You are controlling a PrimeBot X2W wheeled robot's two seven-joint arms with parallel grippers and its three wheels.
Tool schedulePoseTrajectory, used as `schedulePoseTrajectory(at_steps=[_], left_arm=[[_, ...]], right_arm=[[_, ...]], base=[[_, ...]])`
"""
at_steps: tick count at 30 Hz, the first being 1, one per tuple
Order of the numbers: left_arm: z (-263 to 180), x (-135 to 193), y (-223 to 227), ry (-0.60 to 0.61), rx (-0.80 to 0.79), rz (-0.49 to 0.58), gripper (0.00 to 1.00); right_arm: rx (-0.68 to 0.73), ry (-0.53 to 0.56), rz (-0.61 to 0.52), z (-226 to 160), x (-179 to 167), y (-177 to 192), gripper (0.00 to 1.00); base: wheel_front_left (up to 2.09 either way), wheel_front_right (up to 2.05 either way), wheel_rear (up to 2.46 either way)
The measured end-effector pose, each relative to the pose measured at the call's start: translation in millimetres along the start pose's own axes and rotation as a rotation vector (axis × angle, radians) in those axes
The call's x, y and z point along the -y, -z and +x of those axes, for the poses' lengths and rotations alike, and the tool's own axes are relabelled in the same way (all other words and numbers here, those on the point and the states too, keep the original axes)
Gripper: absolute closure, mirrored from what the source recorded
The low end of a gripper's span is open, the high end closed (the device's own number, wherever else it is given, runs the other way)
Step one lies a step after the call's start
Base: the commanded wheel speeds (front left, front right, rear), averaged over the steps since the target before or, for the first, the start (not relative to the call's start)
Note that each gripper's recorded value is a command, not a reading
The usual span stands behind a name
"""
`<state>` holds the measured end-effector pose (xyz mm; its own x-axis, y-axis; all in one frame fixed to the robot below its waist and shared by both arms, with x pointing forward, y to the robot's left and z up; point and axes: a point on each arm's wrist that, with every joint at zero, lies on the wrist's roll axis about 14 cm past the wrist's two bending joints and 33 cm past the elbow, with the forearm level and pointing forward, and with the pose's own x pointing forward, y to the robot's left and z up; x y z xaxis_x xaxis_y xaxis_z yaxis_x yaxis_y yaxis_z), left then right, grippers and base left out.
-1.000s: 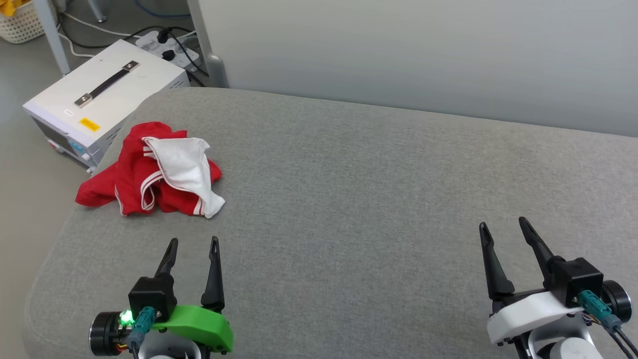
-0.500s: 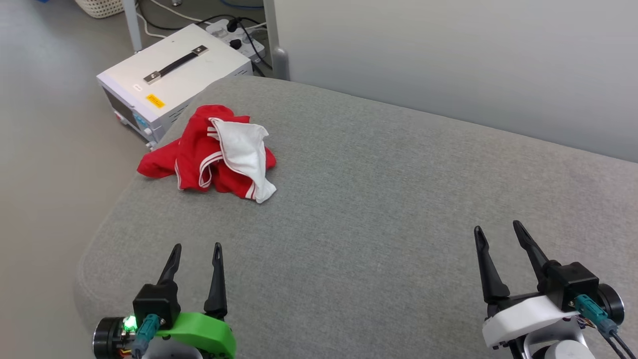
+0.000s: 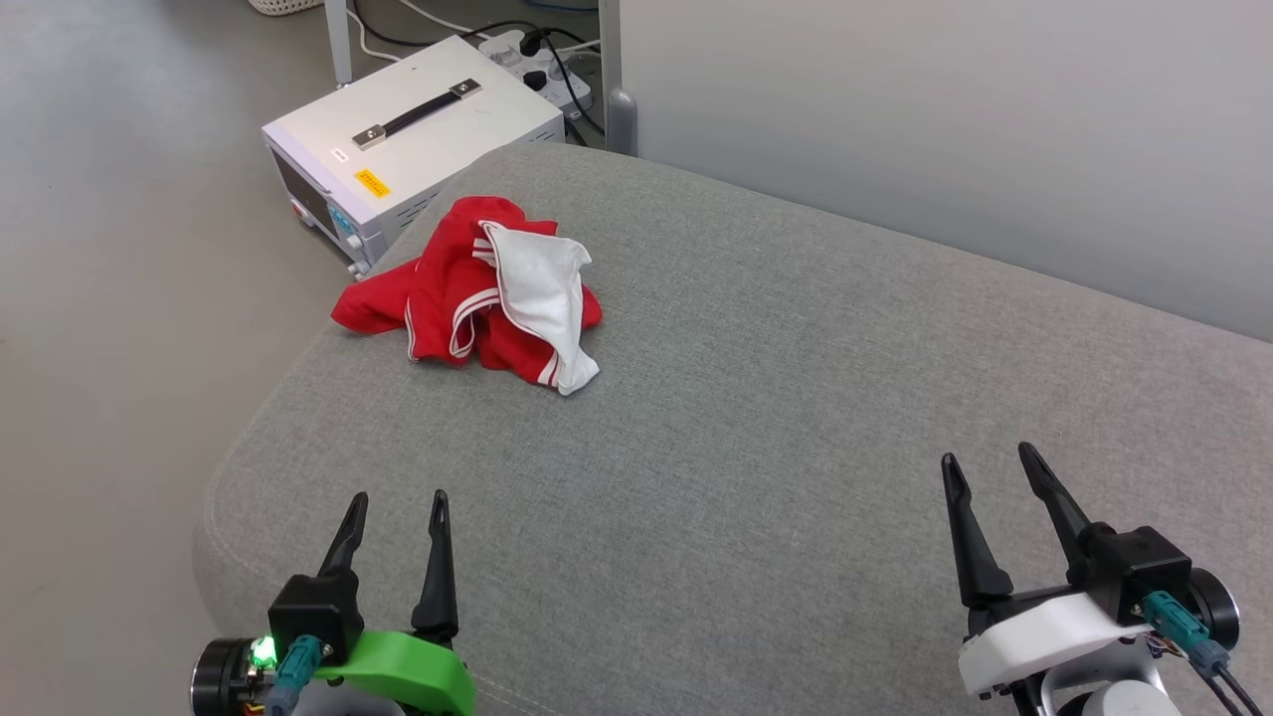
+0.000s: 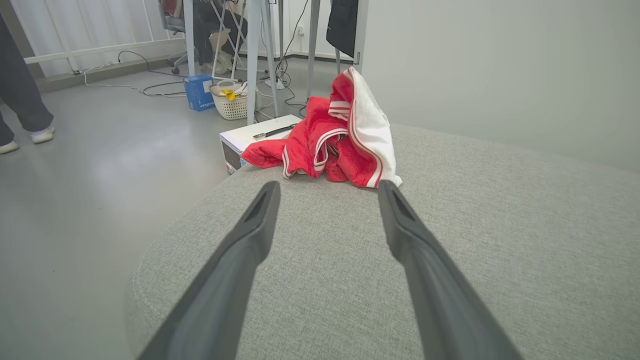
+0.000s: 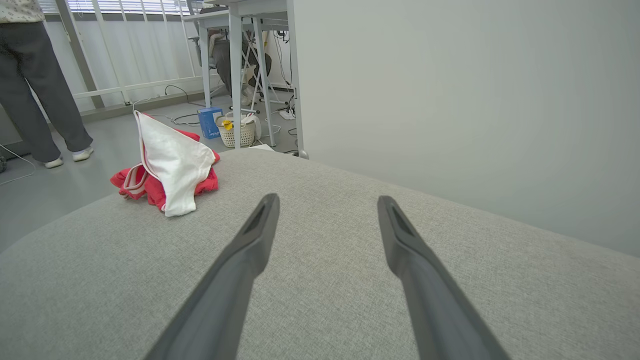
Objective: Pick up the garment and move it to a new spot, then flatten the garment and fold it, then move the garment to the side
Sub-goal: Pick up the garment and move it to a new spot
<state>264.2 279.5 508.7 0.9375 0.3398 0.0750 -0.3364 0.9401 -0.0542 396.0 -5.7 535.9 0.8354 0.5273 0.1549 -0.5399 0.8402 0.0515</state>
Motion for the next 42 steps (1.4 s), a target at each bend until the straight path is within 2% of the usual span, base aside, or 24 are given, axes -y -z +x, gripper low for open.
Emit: schedulePoseTrajectory(at_steps=[9,15,16,20,21,22,25,34,42], left_arm=[[15,8,9,0.037,-0.035,-0.008,0.0],[63,11,14,0.087,-0.094,-0.024,0.0],[75,10,14,0.09,-0.117,-0.037,0.0],[121,8,10,0.138,-0.203,0.026,0.0],[148,16,16,0.186,-0.303,0.043,0.0],[155,18,20,0.201,-0.341,0.049,0.0],[170,17,35,0.228,-0.459,0.083,0.0],[200,25,77,0.282,-0.695,0.083,0.0],[214,14,118,0.244,-0.848,0.129,0.0]], right_arm=[[-0.043,0.008,0.004,0,6,18,0.0],[-0.077,0.015,-0.016,7,14,35,0.0],[-0.081,0.017,-0.017,9,16,38,0.0],[-0.104,0.035,-0.02,14,27,52,0.0],[-0.121,0.045,-0.015,18,34,63,0.0],[-0.127,0.048,-0.011,19,36,67,0.0],[-0.143,0.047,0.001,23,38,77,0.0],[-0.201,0.062,0.041,19,46,107,0.0],[-0.249,0.106,0.051,10,62,127,0.0]], base=[[0.0,0.0,0.0],[0.0,0.0,0.0],[0.0,0.0,0.0],[0.0,0.0,0.0],[0.0,0.0,0.0],[0.0,0.0,0.0],[0.0,0.0,0.0],[0.0,0.0,0.0],[0.0,0.0,0.0]])
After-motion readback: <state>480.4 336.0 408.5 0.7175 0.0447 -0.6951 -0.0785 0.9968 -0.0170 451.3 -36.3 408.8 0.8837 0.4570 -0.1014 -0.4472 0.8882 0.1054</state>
